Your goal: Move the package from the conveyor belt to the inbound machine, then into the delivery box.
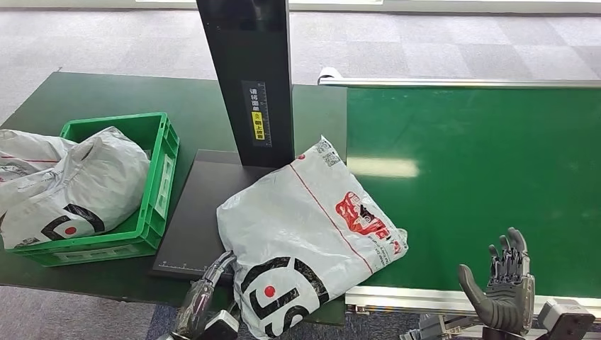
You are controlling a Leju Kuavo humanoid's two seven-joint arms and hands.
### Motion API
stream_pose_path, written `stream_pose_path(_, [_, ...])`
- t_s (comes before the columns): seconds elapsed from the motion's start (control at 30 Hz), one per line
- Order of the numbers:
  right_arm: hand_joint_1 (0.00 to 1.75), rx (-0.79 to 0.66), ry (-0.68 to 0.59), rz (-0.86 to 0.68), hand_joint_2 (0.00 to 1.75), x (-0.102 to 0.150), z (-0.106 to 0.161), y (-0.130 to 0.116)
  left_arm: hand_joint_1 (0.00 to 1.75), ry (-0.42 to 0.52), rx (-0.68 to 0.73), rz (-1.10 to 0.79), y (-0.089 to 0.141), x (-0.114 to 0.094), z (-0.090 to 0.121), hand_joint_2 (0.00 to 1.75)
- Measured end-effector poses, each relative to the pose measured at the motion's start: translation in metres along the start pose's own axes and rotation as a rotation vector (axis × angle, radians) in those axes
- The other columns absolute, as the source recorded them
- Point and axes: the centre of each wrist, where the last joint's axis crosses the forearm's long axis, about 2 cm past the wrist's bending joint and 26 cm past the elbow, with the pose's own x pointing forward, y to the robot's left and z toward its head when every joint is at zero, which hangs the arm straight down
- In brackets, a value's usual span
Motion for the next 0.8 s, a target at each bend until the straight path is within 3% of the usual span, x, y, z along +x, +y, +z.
stream_pose_path(0.2, [0.00,-0.004,0.006,0.010,1.75,0.000,0.000,0.001,1.75,-0.025,0.023,0.106,0.008,0.003,-0.004,1.75])
stream_pose_path(0.33, [0.00,-0.008,0.005,0.012,1.75,0.000,0.000,0.001,1.75,-0.070,-0.029,0.326,0.021,0.007,-0.005,1.75])
stream_pose_path(0.5, [0.00,-0.025,-0.007,0.017,1.75,0.002,-0.004,-0.003,1.75,-0.235,-0.141,0.548,0.054,0.011,0.001,1.75])
stream_pose_path(0.73, [0.00,-0.040,-0.021,0.024,1.75,0.005,-0.005,-0.012,1.75,-0.411,-0.066,0.571,0.108,0.017,0.008,1.75])
stream_pose_path(0.77, [0.00,-0.042,-0.024,0.024,1.75,0.005,-0.006,-0.013,1.48,-0.425,-0.059,0.566,0.113,0.018,0.009,1.75])
stream_pose_path(0.8, [0.00,-0.044,-0.027,0.023,1.75,0.006,-0.007,-0.014,1.05,-0.436,-0.053,0.561,0.117,0.019,0.009,1.75])
